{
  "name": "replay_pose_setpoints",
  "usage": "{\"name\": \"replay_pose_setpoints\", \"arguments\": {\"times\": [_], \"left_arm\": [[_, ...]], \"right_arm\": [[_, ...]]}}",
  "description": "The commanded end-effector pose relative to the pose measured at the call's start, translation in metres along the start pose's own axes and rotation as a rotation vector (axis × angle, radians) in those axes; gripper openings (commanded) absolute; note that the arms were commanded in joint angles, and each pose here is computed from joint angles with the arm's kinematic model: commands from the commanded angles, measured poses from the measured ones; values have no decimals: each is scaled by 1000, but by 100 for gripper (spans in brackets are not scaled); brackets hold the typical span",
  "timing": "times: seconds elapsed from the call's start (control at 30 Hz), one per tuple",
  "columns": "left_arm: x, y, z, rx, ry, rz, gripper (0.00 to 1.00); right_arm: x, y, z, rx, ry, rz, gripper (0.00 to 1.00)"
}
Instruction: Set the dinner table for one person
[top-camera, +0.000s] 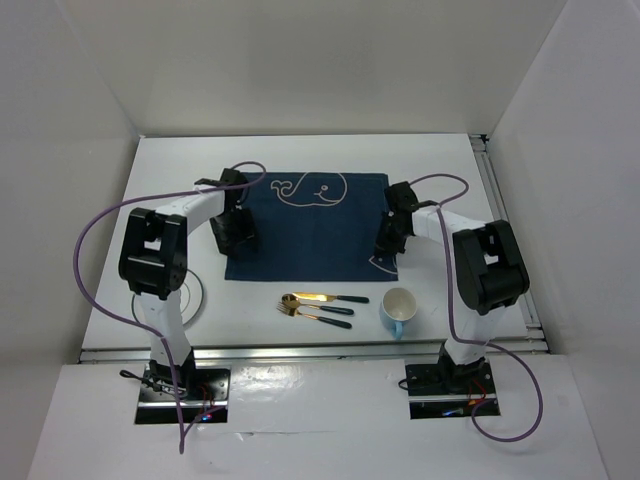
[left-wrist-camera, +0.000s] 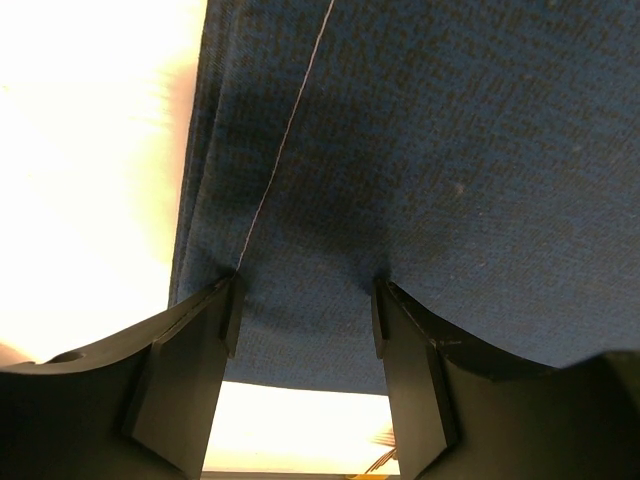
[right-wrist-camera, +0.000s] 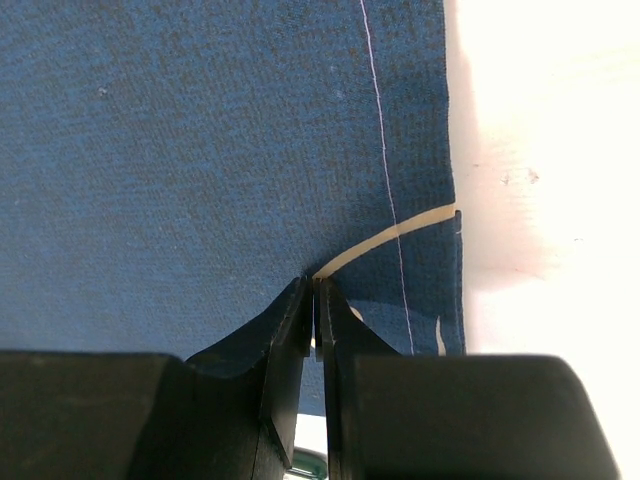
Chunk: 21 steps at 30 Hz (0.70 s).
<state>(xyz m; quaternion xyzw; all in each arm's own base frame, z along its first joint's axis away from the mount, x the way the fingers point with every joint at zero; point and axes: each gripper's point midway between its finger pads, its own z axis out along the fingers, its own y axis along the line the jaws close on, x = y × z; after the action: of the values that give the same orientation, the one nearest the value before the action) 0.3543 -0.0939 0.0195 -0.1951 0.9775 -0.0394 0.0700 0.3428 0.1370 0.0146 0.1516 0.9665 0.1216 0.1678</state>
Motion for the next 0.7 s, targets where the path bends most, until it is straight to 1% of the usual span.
{"name": "replay_pose_setpoints", "arguments": {"times": [0.0, 0.03, 0.07, 0.1, 0.13, 0.17, 0.2, 0.23, 0.27, 0.3, 0.33, 0.37, 0.43, 0.47, 0.53, 0.57, 0.6, 0.67], "left_arm": [[17, 5, 1, -26, 44, 17, 71], [13, 3, -3, -24, 24, 18, 71], [13, 0, -8, -25, 28, 17, 71], [8, -2, -19, -20, 1, 18, 71], [5, -4, -26, -10, -13, 18, 71], [3, -11, -36, 3, -30, 29, 71], [-1, -11, -44, 5, -51, 29, 72], [-5, -15, -58, 24, -79, 20, 72], [-8, -15, -66, 25, -97, 19, 73], [-14, -16, -77, 28, -129, 18, 73], [-13, -16, -85, 29, -130, 9, 75], [-16, -15, -100, 36, -166, 7, 75], [-17, -13, -116, 40, -199, 5, 77], [-19, -12, -128, 51, -235, 3, 78], [-17, -10, -140, 62, -253, 11, 78], [-17, -10, -145, 72, -266, 11, 78], [-15, -9, -156, 84, -284, 10, 78], [-11, -9, -163, 105, -292, 11, 78]], "right_arm": [[7, -13, -8, 89, 19, -16, 18], [-1, -7, -15, 75, -1, -17, 18], [-16, 2, -26, 61, -36, -28, 21], [-24, 8, -35, 47, -57, -41, 23], [-36, 17, -49, 22, -95, -58, 29], [-52, 30, -66, -4, -135, -72, 49], [-62, 32, -77, 5, -167, -83, 59], [-71, 36, -93, -1, -202, -83, 66], [-73, 35, -105, 13, -209, -91, 70], [-82, 40, -120, 7, -247, -90, 79], [-85, 32, -127, 29, -264, -75, 82], [-82, 29, -145, 29, -281, -74, 85], [-78, 9, -157, 56, -288, -32, 87], [-68, 1, -173, 53, -299, -12, 87], [-42, -17, -173, 83, -254, 39, 87], [-29, -27, -187, 86, -256, 66, 87], [-13, -36, -185, 104, -227, 83, 87], [14, -49, -196, 111, -211, 140, 87]]}}
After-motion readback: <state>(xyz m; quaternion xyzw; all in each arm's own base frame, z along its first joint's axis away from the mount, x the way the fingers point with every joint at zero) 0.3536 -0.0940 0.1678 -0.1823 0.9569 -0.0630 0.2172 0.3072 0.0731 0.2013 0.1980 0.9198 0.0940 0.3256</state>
